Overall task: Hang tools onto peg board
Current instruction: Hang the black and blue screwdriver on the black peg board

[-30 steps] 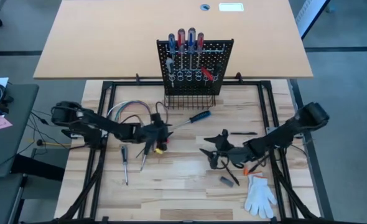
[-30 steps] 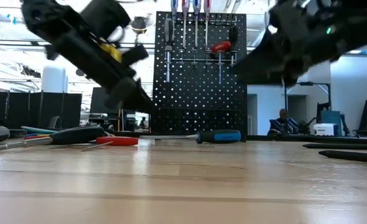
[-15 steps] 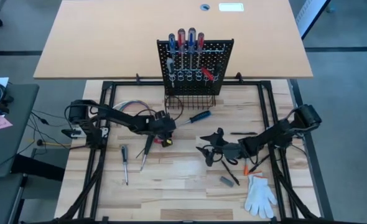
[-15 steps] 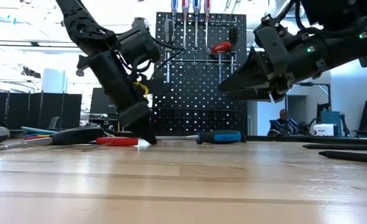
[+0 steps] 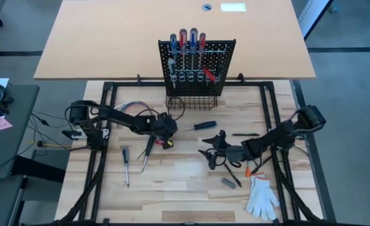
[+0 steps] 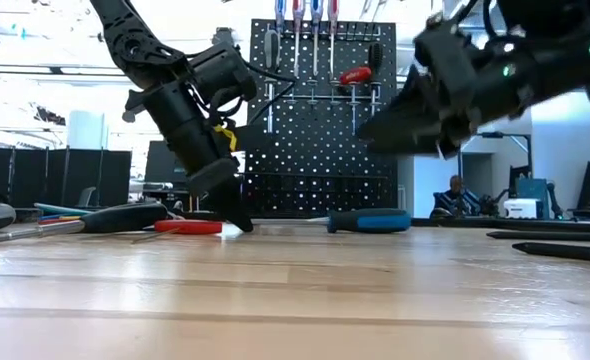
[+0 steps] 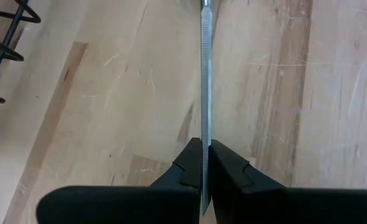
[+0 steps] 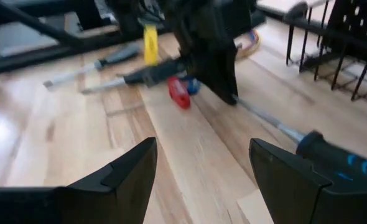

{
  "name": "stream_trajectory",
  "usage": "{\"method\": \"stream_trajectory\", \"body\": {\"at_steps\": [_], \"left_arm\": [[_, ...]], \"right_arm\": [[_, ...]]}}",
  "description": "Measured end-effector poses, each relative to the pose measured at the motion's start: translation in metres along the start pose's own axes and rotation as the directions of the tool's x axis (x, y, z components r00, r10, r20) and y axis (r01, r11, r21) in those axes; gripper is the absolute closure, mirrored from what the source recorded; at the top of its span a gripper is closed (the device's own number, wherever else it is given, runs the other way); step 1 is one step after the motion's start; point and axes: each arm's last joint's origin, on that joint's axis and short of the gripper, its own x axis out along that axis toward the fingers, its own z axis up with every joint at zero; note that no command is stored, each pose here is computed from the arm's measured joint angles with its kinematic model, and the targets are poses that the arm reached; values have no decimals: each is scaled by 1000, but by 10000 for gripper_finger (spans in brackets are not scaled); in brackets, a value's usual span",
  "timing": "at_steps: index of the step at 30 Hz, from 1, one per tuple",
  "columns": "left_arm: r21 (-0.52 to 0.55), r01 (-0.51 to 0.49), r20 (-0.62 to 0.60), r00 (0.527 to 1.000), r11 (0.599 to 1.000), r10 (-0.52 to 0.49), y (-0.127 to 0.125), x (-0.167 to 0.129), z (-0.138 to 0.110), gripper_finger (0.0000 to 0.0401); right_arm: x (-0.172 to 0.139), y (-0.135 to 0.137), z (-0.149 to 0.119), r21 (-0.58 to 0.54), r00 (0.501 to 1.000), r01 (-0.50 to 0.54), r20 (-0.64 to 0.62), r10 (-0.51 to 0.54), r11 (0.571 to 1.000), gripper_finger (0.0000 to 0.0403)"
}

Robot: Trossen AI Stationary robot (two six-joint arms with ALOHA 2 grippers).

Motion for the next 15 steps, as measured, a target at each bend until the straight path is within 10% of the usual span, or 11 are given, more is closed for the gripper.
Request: {"method": "stream_trajectory", "body": {"at_steps": [7,15], "left_arm": [[8,125,185,975,992,-124,-8,-30,9,399],[10,152,547,827,988,-132,-9,-89,12,400]], "right_arm": [[-43,23,23,-195,987,-139,50,151,971,139],[-57,43,22,-269,924,-348,65,378,898,139]]}}
